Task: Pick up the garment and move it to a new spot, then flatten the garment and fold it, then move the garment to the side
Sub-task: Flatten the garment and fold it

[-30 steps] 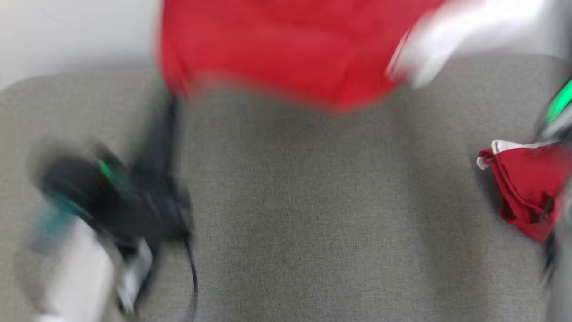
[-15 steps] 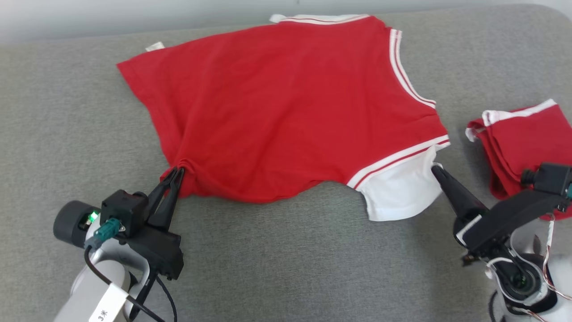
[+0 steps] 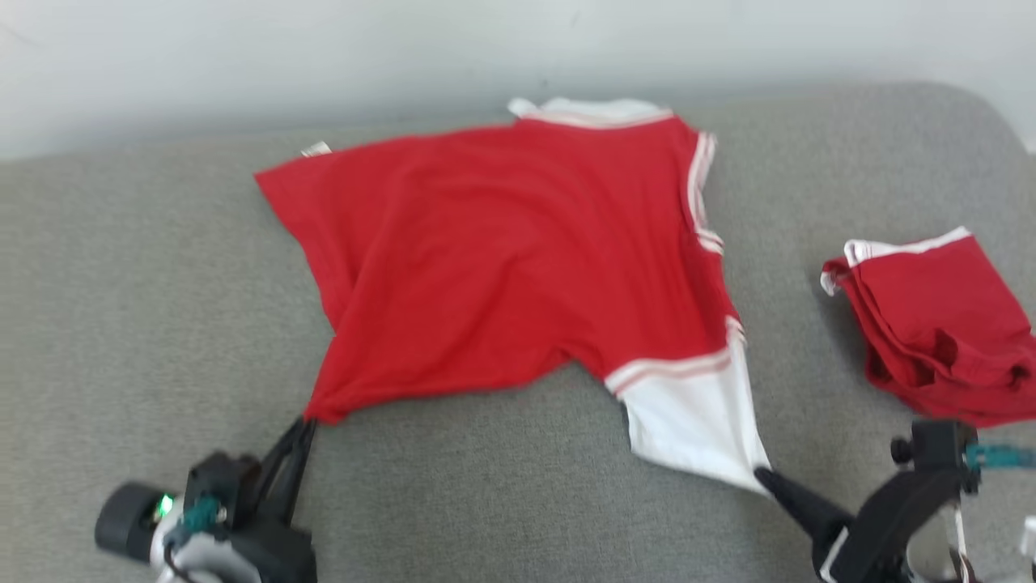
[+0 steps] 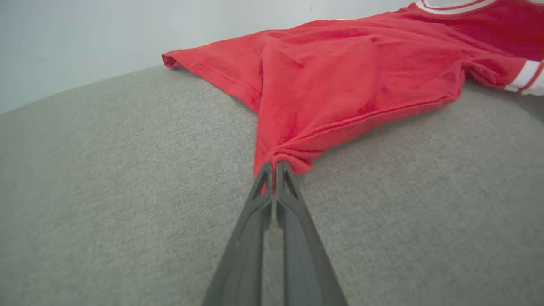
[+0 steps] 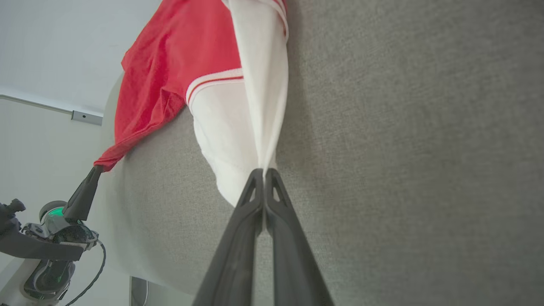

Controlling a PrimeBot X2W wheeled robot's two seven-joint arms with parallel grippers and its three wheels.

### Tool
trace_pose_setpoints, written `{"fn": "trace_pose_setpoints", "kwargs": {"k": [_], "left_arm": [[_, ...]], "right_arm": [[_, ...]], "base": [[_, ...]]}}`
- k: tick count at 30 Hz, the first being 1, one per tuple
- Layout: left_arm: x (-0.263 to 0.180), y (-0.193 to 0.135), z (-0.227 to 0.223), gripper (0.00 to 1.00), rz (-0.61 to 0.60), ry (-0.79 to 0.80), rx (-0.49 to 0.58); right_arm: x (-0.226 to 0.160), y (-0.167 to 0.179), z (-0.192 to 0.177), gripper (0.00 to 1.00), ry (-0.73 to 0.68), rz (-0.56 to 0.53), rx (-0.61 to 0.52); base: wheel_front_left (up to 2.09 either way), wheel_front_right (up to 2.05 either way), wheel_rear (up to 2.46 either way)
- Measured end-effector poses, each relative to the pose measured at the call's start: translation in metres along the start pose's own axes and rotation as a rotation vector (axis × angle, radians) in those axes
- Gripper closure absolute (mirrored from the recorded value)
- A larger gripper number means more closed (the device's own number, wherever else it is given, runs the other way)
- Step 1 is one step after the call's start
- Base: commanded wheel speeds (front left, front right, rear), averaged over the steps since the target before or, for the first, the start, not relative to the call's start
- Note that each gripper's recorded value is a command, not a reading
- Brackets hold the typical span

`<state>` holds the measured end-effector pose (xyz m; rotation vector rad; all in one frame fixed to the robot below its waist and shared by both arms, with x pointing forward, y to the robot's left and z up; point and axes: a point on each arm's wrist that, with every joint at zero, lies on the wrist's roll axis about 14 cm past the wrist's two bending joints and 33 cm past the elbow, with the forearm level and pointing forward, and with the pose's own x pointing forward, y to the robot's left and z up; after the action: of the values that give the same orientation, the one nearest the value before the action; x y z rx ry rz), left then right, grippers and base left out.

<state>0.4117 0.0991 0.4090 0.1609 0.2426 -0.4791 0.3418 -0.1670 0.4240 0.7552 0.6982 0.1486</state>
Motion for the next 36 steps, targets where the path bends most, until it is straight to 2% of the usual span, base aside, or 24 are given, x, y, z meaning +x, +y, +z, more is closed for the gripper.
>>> {"fn": "trace_pose_setpoints", "kwargs": {"k": [8,11,14,29,30,31,32,33,36], "left_arm": [[-0.036,0.011,-0.012,1.00,0.072,0.025,0.020],[-0.045,0.019,-0.008,1.00,0.109,0.011,0.029],[-0.050,0.020,-0.008,1.00,0.123,0.009,0.027],[-0.062,0.021,-0.018,1.00,0.173,0.020,0.000],[-0.063,0.019,-0.019,0.96,0.170,0.024,-0.002],[-0.063,0.018,-0.020,0.57,0.169,0.028,-0.004],[-0.063,0.017,-0.022,0.08,0.168,0.031,-0.009],[-0.064,0.015,-0.024,0.00,0.165,0.037,-0.013],[-0.065,0.011,-0.031,0.00,0.162,0.056,-0.027]], "right_arm": [[-0.028,-0.020,-0.017,1.00,0.034,-0.056,-0.004],[-0.039,-0.024,-0.033,1.00,0.093,-0.067,-0.011],[-0.043,-0.022,-0.054,1.00,0.160,-0.055,0.014],[-0.052,-0.024,-0.089,1.00,0.281,-0.075,0.062],[-0.051,-0.023,-0.091,1.00,0.286,-0.073,0.068],[-0.050,-0.021,-0.093,0.63,0.290,-0.072,0.074],[-0.049,-0.021,-0.096,0.07,0.298,-0.073,0.079],[-0.048,-0.020,-0.099,0.00,0.311,-0.071,0.083],[-0.046,-0.015,-0.112,0.00,0.351,-0.065,0.094]], "base": [[0.00,0.00,0.00],[0.00,0.00,0.00],[0.00,0.00,0.00],[0.00,0.00,0.00],[0.00,0.00,0.00],[0.00,0.00,0.00],[0.00,0.00,0.00],[0.00,0.00,0.00],[0.00,0.00,0.00]]}}
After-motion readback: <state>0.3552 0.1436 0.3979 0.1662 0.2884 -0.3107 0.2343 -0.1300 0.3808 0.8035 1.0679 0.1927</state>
